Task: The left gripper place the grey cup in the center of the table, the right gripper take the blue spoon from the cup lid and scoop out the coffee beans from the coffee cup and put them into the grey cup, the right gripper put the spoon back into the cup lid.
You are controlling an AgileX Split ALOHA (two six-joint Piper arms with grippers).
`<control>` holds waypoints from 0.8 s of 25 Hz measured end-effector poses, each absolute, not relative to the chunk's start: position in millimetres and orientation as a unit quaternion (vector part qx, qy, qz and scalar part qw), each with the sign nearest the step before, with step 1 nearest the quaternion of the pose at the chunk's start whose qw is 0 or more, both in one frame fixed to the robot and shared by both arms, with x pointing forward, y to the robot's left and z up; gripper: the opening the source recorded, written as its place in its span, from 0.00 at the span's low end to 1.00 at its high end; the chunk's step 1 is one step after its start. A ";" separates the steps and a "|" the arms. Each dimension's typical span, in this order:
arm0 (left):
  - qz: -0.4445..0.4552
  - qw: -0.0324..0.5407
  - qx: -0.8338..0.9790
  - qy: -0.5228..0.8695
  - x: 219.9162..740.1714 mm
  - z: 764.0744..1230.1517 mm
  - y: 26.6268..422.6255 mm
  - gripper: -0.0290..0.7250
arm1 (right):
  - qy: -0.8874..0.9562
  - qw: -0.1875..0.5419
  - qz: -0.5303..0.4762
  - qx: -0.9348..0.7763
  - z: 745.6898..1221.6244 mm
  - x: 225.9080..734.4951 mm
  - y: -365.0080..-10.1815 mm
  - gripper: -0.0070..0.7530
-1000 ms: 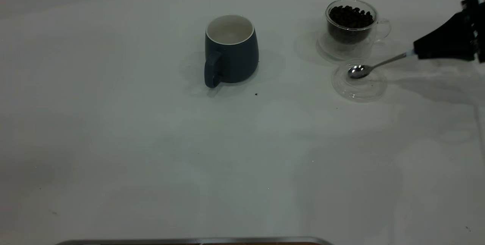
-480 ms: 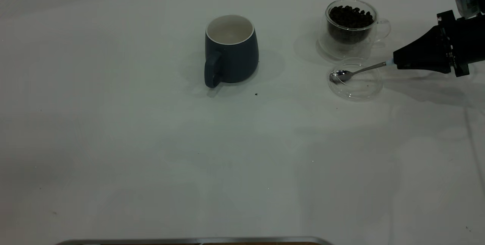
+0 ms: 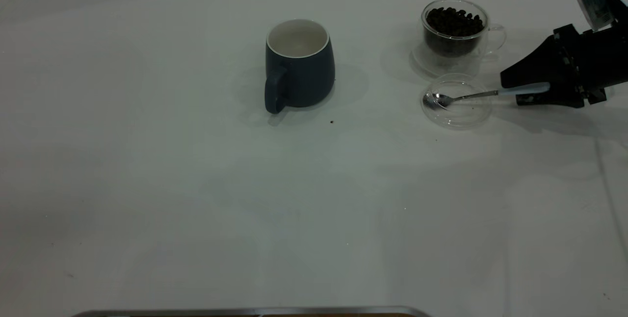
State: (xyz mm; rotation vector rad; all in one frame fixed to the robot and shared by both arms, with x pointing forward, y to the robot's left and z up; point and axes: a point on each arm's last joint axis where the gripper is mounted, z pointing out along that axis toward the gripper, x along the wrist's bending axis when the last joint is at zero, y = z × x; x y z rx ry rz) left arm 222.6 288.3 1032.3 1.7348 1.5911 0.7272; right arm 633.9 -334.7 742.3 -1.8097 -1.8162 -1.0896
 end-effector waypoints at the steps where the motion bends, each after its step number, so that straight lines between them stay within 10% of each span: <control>1: 0.278 0.332 0.664 0.609 222.6 1032.3 288.3 0.67 | -0.645 0.172 -0.380 -0.641 741.6 634.6 -333.5 0.81; 12: 0.278 0.332 0.664 0.609 222.6 1032.3 288.3 0.67 | -0.661 0.048 -0.386 -0.642 772.0 658.5 -338.9 0.86; 20: 0.278 0.332 0.664 0.609 222.6 1032.3 288.3 0.67 | -0.721 -0.007 -0.365 -0.589 902.6 648.8 -319.6 0.75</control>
